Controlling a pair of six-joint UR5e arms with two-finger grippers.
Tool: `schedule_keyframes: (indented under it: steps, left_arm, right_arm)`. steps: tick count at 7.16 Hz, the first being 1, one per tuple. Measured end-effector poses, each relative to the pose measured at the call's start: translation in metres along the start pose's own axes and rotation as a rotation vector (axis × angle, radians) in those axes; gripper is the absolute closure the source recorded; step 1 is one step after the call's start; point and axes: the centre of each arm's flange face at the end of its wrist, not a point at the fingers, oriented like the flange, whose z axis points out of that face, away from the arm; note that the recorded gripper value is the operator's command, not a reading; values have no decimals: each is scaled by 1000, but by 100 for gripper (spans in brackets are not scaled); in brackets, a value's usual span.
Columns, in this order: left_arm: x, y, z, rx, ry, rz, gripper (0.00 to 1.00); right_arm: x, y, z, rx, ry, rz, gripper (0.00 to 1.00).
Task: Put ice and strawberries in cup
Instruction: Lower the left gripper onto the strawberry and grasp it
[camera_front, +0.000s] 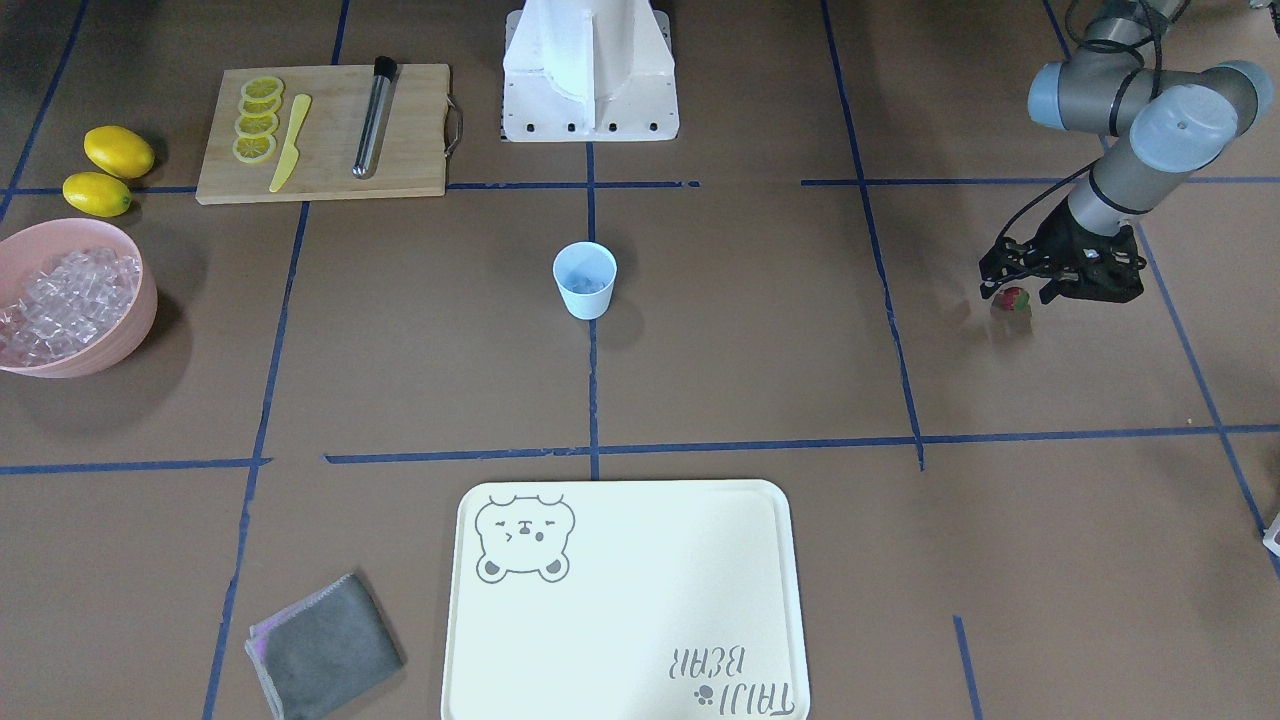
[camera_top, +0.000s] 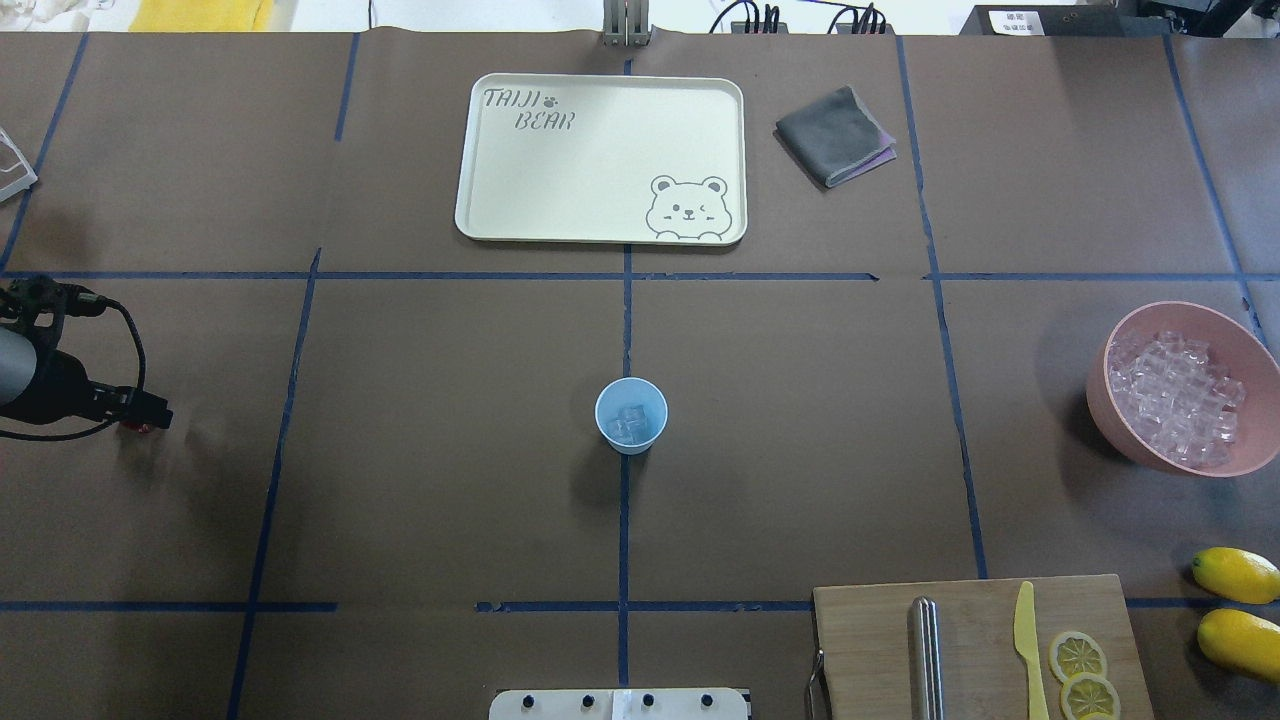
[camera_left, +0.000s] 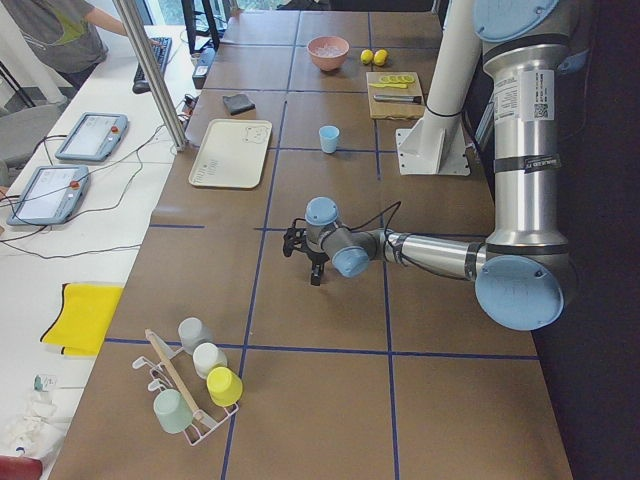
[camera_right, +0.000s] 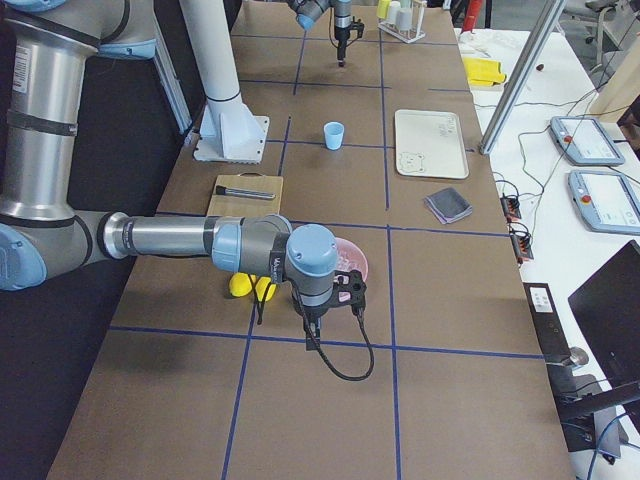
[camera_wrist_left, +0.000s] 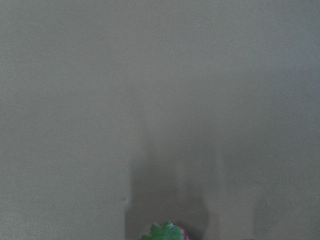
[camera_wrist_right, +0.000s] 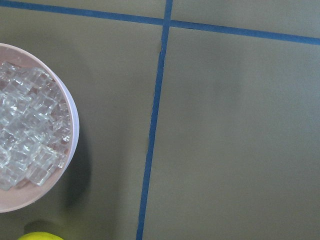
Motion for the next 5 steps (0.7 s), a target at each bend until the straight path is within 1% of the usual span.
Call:
schedule_keyframes:
  steps: [1,2,5]
  left_arm:
    - [-2,1,0,-2,-2,-2,91]
    - [-3,2,0,-3,-3,-3,96]
    - [2,2,-9,4,11,8,100]
  right_arm:
    - [0,0,0,0,-1,0,1]
    - [0,0,0,0,-1,1,1]
    - [0,0,0,1,-1,1,1]
